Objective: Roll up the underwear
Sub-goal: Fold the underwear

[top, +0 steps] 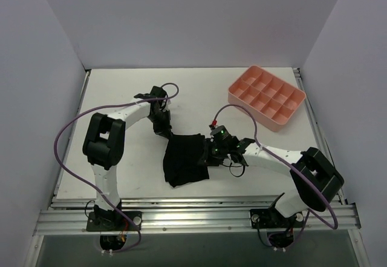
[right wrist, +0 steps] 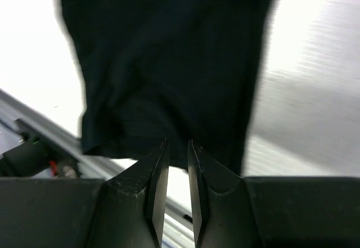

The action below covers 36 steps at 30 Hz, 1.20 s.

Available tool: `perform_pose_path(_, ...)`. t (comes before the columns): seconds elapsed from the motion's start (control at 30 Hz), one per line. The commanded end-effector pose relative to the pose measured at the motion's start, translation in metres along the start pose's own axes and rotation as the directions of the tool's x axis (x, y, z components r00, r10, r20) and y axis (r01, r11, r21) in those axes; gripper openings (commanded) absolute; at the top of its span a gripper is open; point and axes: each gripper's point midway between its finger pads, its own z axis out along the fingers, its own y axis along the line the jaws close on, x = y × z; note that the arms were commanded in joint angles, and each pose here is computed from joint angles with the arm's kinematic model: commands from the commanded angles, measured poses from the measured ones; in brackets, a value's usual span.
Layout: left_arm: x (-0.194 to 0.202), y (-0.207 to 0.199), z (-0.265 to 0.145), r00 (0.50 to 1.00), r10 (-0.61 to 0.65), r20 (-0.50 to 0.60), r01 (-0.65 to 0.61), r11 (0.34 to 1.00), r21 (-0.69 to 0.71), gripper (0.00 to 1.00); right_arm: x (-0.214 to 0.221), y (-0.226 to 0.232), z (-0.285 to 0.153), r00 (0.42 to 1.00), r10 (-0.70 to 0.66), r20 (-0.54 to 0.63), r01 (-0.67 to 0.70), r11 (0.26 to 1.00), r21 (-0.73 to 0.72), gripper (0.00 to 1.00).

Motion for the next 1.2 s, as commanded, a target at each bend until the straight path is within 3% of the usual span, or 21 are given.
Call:
perform_pose_path(0.0,-0.022,0.000,-0.001,0.999,0.001,0.054,-0.002,1.000,0.018,0.02,0.005,-0.037,0.006,1.000,0.029,0.004,-0.029,0.993,0.114,0.16)
perform_pose_path(0.37,-0.046,0.005,-0.008,0.996,0.008,0.090,-0.008,1.000,0.005,0.02,0.017,-0.077,0.000,1.000,0.007,-0.029,0.001,0.966,0.260,0.13)
perform_pose_path(0.63,-0.040,-0.001,-0.011,0.996,-0.030,0.084,0.027,0.999,0.037,0.02,-0.041,-0.011,-0.029,0.995,-0.058,0.085,0.042,0.983,0.180,0.12)
perform_pose_path(0.8,-0.032,0.002,-0.006,0.997,-0.046,0.068,0.044,0.998,0.033,0.02,-0.057,0.024,-0.019,0.992,-0.075,0.102,0.068,0.995,0.070,0.13)
perform_pose_path(1.0,-0.036,0.004,-0.010,0.996,-0.043,0.076,0.042,0.999,0.013,0.02,-0.040,0.021,0.017,0.996,-0.064,0.055,0.062,0.997,0.039,0.13)
perform_pose_path(1.17,-0.038,0.012,-0.007,0.996,-0.050,0.081,0.052,0.998,-0.028,0.02,-0.008,-0.015,0.033,0.999,-0.037,-0.004,0.037,0.995,0.094,0.12)
